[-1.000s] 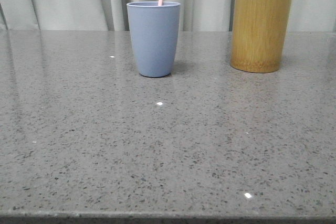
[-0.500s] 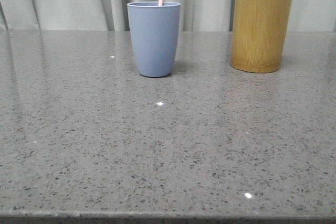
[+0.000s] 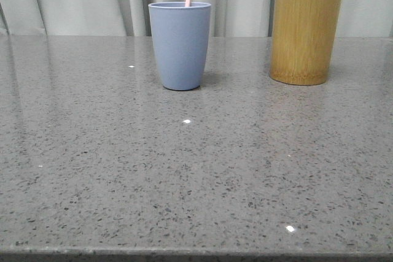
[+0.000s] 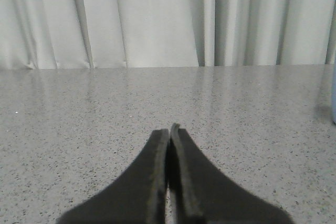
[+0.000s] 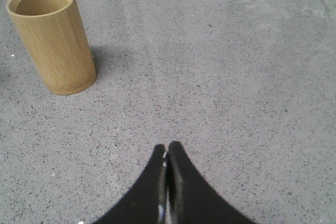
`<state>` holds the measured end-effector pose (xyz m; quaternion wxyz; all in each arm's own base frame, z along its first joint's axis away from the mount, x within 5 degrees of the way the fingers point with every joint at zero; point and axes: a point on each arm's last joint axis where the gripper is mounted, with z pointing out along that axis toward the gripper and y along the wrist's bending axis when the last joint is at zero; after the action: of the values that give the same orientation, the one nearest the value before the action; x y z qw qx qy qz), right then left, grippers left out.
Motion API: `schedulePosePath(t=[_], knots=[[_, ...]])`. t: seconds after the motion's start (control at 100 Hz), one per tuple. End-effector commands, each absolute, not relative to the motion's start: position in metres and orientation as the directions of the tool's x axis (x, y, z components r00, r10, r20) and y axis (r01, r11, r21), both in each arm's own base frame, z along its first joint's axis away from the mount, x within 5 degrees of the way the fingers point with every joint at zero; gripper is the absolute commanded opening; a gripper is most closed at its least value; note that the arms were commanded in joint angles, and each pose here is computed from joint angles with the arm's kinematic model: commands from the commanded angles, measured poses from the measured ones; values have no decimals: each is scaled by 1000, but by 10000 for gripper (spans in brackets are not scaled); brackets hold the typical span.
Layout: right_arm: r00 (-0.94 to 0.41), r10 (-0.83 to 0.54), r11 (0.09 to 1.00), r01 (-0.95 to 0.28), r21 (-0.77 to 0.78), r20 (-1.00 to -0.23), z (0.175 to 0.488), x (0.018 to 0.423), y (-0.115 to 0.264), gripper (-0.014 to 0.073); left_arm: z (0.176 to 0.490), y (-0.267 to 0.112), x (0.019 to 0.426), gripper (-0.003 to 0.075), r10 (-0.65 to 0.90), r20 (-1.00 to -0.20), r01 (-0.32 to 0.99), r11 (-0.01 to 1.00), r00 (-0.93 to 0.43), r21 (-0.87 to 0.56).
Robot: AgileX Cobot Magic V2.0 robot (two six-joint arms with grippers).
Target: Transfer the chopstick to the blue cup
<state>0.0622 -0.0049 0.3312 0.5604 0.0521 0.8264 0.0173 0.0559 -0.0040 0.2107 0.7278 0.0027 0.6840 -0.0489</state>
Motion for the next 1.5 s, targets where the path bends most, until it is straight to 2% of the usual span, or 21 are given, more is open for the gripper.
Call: schedulePosePath(t=[0.0,0.95,1.09,1.31,1.49], knots=[[-284,89,995,56,77,-955,344,64,-5,-67,218,-4,52,-19,-89,-981,92,993,173,-74],[-292,85,996,56,71,-953,337,66,-5,-67,218,-4,52,-19,-89,-981,91,993,174,-74],[-208,73,997,18,71,-975,321,72,-2,-67,218,-4,52,-19,-89,-981,91,993,174,-74],[66,77,993,-96,70,-995,278,75,7,-67,218,-4,52,-19,-89,-981,91,993,174,-74],[108,117,987,-119,104,-987,245,68,8,-67,218,-4,52,-19,-89,-981,91,993,174,-74]])
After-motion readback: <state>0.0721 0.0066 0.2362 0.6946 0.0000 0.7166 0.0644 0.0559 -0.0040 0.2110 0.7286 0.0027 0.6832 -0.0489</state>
